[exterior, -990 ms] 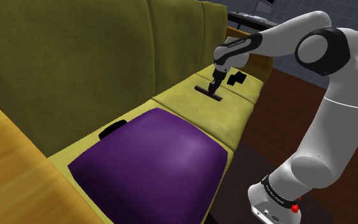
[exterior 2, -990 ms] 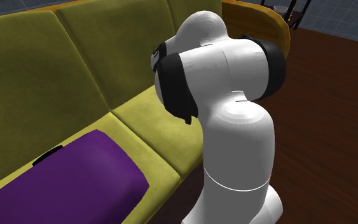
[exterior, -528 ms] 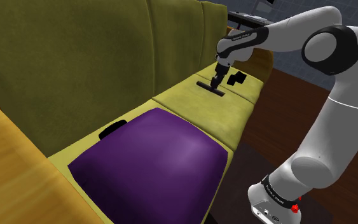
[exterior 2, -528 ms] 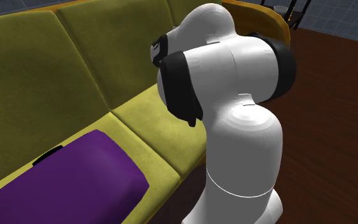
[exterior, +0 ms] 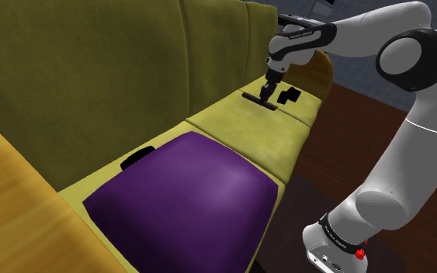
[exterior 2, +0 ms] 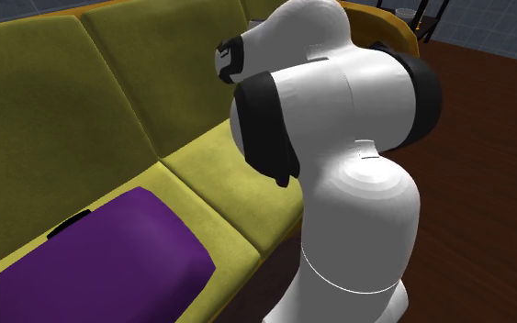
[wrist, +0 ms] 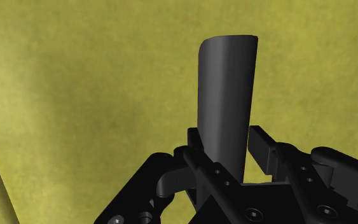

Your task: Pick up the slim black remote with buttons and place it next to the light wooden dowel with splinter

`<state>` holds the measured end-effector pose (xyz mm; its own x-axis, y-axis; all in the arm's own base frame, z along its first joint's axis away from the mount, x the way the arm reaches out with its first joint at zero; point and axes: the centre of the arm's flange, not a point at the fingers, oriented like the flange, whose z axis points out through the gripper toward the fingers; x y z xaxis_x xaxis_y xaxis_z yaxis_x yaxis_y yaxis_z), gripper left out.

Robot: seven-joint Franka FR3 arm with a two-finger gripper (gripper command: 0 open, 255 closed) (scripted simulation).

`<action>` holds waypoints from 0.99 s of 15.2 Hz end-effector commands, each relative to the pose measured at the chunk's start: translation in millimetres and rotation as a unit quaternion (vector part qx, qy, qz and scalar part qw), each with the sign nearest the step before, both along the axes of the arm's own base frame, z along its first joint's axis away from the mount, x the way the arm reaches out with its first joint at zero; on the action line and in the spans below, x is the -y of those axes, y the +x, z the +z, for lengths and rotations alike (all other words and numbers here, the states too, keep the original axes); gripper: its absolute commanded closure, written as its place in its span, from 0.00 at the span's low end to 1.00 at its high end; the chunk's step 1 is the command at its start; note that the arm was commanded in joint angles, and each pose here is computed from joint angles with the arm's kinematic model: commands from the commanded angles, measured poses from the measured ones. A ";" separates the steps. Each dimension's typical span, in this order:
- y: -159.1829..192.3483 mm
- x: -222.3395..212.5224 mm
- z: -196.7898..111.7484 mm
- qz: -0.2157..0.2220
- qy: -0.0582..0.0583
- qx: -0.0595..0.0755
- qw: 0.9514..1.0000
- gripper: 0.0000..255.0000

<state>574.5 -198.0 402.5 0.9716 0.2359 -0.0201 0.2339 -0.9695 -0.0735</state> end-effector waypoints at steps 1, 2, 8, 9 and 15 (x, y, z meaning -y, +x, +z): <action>0.3 0.8 12.7 0.000 0.000 0.000 1.000 1.00; 0.3 0.8 18.0 0.000 0.000 0.000 1.000 1.00; -5.8 -51.6 23.9 0.000 0.000 0.000 1.000 1.00; -7.3 -64.7 23.9 0.000 0.000 0.000 1.000 1.00; -16.3 -143.4 24.0 0.000 0.000 0.000 1.000 1.00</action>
<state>560.0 -66.7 427.1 0.9712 0.2372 -0.0207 0.2352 -0.9692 -0.0737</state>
